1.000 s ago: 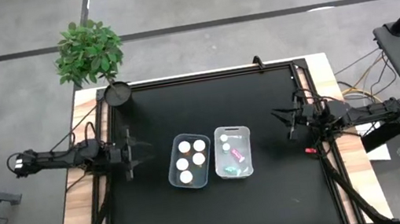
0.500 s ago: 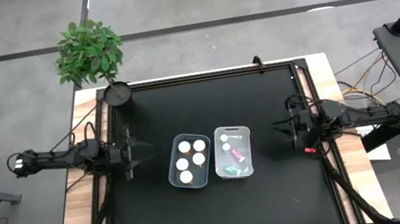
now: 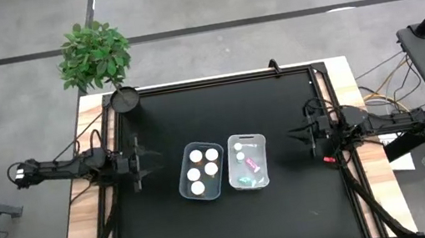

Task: Pick and place medicine bottles into bin by pill shape (circle, oval)
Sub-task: Return to Home Position

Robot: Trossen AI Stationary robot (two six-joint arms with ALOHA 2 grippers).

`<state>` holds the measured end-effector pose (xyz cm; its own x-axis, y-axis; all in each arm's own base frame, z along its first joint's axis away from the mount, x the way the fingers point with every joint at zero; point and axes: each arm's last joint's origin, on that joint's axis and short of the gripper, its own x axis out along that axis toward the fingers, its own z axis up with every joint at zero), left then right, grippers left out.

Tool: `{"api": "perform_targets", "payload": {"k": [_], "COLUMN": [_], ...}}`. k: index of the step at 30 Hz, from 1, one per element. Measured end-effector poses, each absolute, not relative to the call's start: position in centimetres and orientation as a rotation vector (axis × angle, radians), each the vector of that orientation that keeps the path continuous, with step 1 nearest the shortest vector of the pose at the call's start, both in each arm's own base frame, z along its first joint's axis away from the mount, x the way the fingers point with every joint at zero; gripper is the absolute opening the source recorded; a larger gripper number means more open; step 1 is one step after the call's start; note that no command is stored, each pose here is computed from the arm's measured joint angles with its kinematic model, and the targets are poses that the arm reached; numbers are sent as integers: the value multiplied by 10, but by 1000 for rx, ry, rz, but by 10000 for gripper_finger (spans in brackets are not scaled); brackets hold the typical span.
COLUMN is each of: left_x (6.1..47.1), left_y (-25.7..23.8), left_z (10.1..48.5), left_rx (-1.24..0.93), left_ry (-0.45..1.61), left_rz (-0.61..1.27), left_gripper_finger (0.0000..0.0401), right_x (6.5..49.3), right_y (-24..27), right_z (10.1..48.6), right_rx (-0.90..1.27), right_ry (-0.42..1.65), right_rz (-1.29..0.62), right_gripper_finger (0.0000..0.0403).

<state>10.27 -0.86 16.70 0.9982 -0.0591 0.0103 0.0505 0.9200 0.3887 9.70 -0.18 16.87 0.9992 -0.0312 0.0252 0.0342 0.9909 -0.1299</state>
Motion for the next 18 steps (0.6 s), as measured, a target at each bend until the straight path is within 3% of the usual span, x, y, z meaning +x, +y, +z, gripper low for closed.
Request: {"api": "perform_targets", "payload": {"k": [9,18], "left_x": [103,103], "left_y": [-9,-9], "left_z": [167,167], "left_rx": [399,399], "left_ry": [-21,-21], "left_rz": [-56,-56], "left_gripper_finger": [175,175], "right_x": [97,97], "right_y": [-2,-2], "right_z": [168,168], "right_rx": [105,101], "right_ry": [-25,-24], "right_rz": [-30,-30], "right_gripper_finger": [50,50]}}
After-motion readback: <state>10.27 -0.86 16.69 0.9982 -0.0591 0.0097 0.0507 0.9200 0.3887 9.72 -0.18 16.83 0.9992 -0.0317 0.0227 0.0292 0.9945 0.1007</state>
